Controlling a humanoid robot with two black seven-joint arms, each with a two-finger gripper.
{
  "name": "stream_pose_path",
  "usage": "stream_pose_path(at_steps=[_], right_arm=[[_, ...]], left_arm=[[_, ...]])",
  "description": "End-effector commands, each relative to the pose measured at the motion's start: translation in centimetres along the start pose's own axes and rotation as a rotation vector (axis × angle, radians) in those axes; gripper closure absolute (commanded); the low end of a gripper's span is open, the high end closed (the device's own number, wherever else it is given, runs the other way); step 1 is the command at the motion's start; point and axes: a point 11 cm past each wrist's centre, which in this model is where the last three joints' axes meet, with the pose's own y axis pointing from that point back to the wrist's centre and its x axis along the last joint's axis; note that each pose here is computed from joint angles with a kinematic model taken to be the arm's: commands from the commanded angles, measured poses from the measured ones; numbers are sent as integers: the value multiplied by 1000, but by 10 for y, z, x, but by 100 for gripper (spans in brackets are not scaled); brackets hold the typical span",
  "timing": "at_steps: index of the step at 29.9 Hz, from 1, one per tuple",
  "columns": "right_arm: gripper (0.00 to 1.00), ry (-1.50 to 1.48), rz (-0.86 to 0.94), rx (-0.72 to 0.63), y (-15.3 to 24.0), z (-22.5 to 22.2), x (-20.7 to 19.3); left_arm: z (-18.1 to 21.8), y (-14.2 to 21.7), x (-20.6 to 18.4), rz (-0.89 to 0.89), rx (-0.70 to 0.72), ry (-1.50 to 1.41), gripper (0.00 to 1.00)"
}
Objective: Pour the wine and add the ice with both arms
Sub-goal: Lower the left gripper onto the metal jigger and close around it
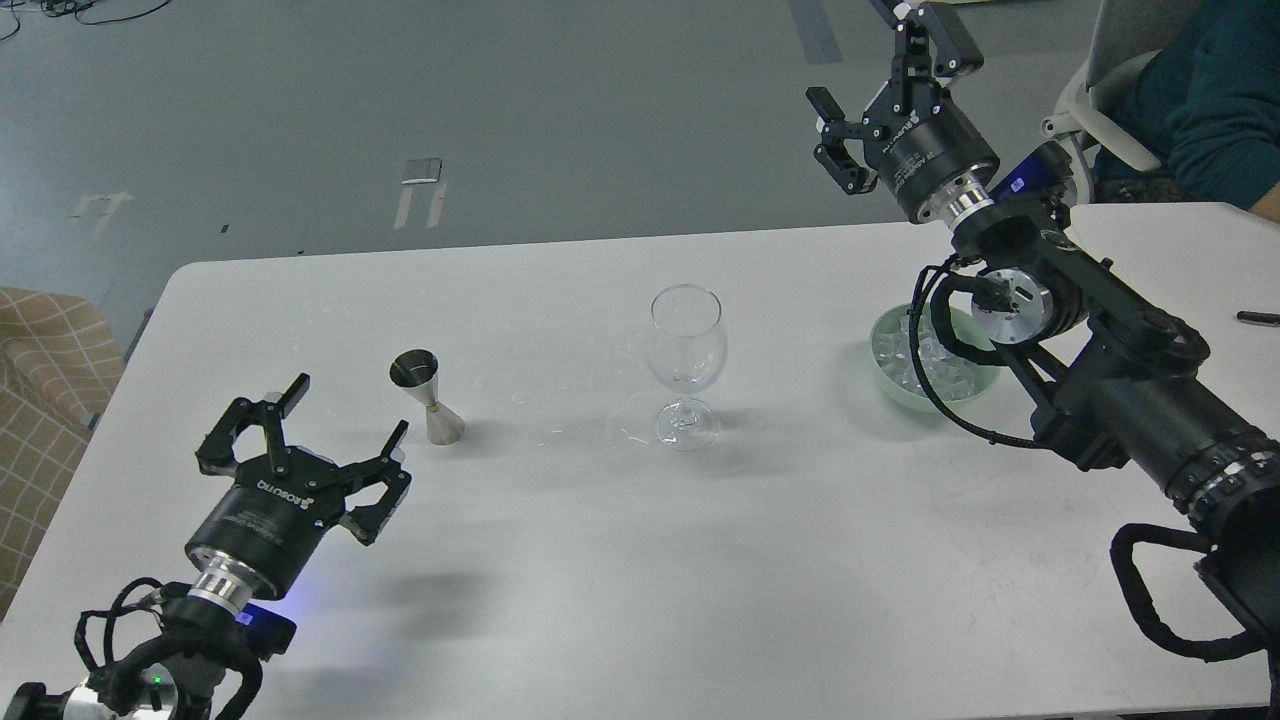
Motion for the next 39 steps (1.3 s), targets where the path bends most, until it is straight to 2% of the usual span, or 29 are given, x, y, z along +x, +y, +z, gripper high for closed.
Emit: stream_pose_path(at_steps=[1,18,32,39], right_arm=[[0,1,3,0,0,0,1],[0,13,0,-18,1,6,-2],[0,17,3,-26,1,8,-1],[0,17,4,-29,2,10,-1]], left_arm=[[-5,-6,11,27,-5,40,3],[-3,-57,31,43,-39,97,2],[-6,-73,39,64,-19,72,2],[-1,-84,37,69,-45,66,5]])
